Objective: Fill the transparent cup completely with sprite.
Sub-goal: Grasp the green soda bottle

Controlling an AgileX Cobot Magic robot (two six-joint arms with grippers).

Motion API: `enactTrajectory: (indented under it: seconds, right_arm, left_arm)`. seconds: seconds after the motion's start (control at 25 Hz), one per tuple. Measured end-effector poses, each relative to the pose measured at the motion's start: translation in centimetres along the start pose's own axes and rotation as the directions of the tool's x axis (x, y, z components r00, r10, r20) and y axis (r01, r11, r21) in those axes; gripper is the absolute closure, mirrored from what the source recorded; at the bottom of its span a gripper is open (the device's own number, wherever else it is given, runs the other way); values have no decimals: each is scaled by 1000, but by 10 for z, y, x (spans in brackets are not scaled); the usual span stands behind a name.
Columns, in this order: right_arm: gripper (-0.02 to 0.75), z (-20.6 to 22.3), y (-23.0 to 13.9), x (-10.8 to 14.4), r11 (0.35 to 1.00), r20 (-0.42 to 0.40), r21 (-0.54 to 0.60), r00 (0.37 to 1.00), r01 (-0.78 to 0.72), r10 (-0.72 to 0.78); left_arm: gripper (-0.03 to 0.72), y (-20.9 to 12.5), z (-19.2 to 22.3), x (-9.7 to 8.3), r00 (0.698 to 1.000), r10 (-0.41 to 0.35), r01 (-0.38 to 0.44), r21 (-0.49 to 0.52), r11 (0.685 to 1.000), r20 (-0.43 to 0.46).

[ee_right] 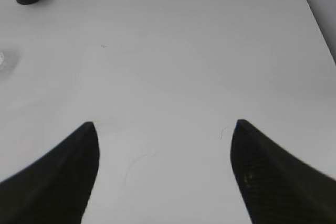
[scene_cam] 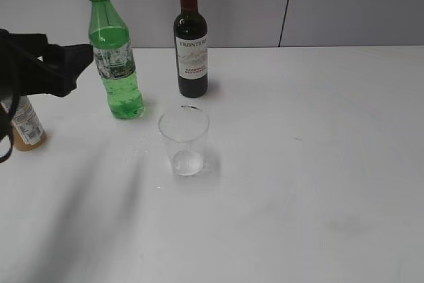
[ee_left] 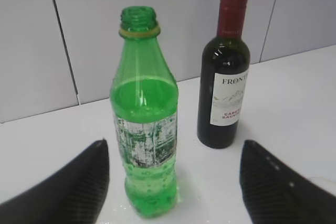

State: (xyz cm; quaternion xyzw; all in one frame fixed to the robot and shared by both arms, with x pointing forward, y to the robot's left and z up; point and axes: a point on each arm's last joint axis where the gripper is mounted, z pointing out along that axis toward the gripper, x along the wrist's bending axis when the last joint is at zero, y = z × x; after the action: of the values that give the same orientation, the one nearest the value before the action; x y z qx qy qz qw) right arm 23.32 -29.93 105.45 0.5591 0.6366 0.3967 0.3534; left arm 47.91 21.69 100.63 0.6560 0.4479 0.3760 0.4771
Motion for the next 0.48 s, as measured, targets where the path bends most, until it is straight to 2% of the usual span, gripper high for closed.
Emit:
enactTrajectory:
  seconds: [0.24,0.4,0.48]
  right_arm:
    - [148,0,0,0,1000,0,0,1000,0,0]
    - [148,0,0,0,1000,0,0,1000,0,0]
    - [148,0,0,0,1000,0,0,1000,0,0]
  left_arm:
    - [71,-24,29,-1,1000,10,-11,-20,1000,-23]
    - [31,-42,43,2,998,-23,23,3,1000,-66]
    - [27,-46,47,3,996,-32,30,-27,999,-87]
